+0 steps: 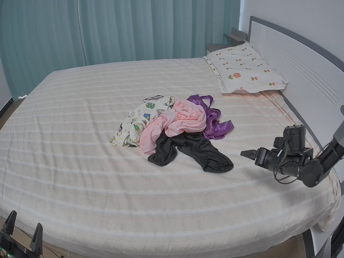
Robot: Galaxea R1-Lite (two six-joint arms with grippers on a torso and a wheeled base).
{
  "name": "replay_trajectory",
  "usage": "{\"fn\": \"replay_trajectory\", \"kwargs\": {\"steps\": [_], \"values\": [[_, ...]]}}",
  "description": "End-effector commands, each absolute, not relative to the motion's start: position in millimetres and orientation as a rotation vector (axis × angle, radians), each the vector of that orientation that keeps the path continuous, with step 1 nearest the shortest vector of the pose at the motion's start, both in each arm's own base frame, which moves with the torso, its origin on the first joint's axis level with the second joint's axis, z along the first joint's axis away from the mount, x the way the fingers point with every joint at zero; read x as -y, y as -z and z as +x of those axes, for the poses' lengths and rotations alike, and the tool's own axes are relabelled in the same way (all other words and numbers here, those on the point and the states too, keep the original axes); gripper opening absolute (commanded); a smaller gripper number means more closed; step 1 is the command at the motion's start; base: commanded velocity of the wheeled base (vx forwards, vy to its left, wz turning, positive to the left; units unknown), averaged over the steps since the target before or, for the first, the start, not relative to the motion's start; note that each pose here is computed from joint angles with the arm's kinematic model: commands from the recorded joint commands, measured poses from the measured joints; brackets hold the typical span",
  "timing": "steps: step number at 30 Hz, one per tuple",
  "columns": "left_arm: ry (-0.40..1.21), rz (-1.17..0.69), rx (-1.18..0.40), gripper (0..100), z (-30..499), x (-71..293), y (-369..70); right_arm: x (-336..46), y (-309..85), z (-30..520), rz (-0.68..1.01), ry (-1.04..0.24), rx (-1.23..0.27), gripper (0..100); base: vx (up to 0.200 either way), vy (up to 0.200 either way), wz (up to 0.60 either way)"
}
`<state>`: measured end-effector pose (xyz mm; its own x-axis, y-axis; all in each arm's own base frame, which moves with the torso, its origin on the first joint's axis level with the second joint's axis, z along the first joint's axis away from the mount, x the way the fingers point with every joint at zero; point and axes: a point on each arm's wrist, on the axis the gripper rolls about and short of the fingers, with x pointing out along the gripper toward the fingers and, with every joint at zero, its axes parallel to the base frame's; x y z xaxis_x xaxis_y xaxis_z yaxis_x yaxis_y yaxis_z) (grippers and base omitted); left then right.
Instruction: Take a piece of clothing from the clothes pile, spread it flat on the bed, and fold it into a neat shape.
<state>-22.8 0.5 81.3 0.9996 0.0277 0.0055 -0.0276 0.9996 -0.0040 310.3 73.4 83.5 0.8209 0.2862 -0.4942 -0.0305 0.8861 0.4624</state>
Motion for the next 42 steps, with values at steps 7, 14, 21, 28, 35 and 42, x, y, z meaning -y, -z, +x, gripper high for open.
{"fn": "replay_trajectory", "kwargs": {"steps": [7, 14, 21, 28, 35, 42], "values": [[-0.029, -0.005, 0.003, 100, -23, -1, -76, -129, -13, 378, 0.453, -0.128, -0.631, 100, 0.000, 0.000, 0.00], [-0.028, -0.003, 0.003, 100, -23, -1, -76, -156, 9, 391, 0.464, -0.090, -0.616, 100, 0.000, 0.000, 0.00], [-0.028, -0.003, 0.003, 100, -23, -1, -76, -169, 12, 393, 0.467, -0.079, -0.591, 100, 0.000, 0.000, 0.00], [-0.028, -0.003, 0.005, 100, -23, -1, -76, -171, 14, 395, 0.473, -0.079, -0.560, 0, 0.000, 0.000, 0.00], [-0.028, -0.002, 0.005, 100, -23, -1, -76, -168, 5, 383, 0.549, -0.072, -0.494, 0, 0.000, 0.000, 0.00], [0.014, -0.008, 0.146, 100, -30, 0, -117, -158, -20, 357, 0.746, -0.062, -0.515, 0, 0.000, 0.000, 0.00]]}}
